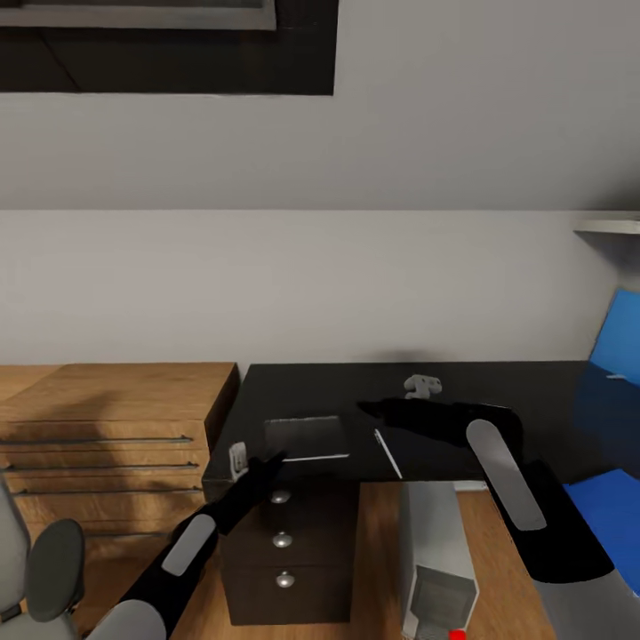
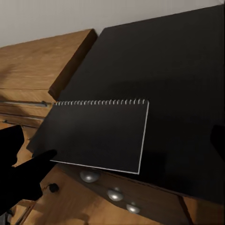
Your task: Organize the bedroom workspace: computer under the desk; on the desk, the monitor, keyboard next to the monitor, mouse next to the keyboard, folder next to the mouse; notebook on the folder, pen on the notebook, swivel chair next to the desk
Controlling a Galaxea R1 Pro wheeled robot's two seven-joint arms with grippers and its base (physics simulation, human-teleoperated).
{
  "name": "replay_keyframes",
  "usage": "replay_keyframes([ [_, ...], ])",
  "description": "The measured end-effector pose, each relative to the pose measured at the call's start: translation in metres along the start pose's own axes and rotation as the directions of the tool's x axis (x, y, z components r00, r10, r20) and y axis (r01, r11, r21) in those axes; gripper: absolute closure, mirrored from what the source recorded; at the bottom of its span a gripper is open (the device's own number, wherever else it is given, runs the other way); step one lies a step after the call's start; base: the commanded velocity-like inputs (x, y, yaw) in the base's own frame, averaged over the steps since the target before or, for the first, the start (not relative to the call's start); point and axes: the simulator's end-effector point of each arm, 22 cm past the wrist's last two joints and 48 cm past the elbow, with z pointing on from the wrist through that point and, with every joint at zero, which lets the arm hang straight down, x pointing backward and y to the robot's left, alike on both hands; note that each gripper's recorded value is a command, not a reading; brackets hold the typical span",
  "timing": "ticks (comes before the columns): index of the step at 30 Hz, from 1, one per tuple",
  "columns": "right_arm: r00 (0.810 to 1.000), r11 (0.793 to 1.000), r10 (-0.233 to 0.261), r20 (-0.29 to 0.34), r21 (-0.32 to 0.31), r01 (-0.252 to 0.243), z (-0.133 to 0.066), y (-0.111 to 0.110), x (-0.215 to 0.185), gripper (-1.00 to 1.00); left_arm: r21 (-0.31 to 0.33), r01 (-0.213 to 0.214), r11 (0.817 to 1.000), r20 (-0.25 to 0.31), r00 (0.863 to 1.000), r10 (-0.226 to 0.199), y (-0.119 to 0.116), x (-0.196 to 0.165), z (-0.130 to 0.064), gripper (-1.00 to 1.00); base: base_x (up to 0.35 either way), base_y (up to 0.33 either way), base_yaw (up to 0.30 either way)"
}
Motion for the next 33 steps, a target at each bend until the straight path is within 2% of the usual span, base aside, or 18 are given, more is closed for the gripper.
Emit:
replay_keyframes([
  [2,1.000,1.000,0.004,0.004,0.004,-0.004,-0.003,-0.002,-0.005,-1.00,-0.020,-0.009,1.000,0.000,1.000,0.009,-0.001,0.003,0.004,1.00,0.000,0.000,-0.282],
  [4,1.000,1.000,0.008,0.009,-0.020,-0.007,-0.006,0.001,-0.011,-1.00,-0.029,-0.014,0.999,0.003,1.000,0.014,-0.003,0.003,0.006,1.00,0.000,0.000,-0.290],
  [5,1.000,0.998,0.008,0.011,-0.062,-0.007,-0.009,0.009,-0.013,-1.00,-0.034,-0.016,0.999,0.004,1.000,0.016,-0.004,0.003,0.007,1.00,0.000,0.000,-0.296],
  [6,1.000,0.982,-0.002,0.013,-0.188,0.004,-0.022,0.024,-0.017,-1.00,-0.035,-0.019,0.999,0.005,1.000,0.019,-0.007,0.003,0.009,1.00,0.000,0.000,-0.297],
  [7,1.000,0.975,-0.011,0.012,-0.220,0.013,-0.028,0.026,-0.019,-1.00,-0.036,-0.020,0.999,0.006,1.000,0.020,-0.009,0.003,0.009,1.00,0.000,0.000,-0.297],
  [16,1.000,0.936,-0.029,0.004,-0.352,0.029,-0.042,0.056,-0.024,-1.00,-0.031,-0.025,0.999,0.007,1.000,0.025,-0.026,-0.001,0.012,1.00,0.000,0.000,-0.091],
  [24,0.999,0.926,-0.031,0.008,-0.377,0.032,-0.045,0.063,-0.025,-1.00,-0.021,-0.028,0.999,0.009,1.000,0.029,-0.030,-0.002,0.013,1.00,0.000,0.020,-0.221],
  [33,0.999,0.925,-0.031,0.012,-0.378,0.033,-0.046,0.064,-0.026,-1.00,-0.011,-0.033,0.999,0.011,0.999,0.033,-0.034,-0.003,0.013,1.00,0.000,0.263,-0.222],
])
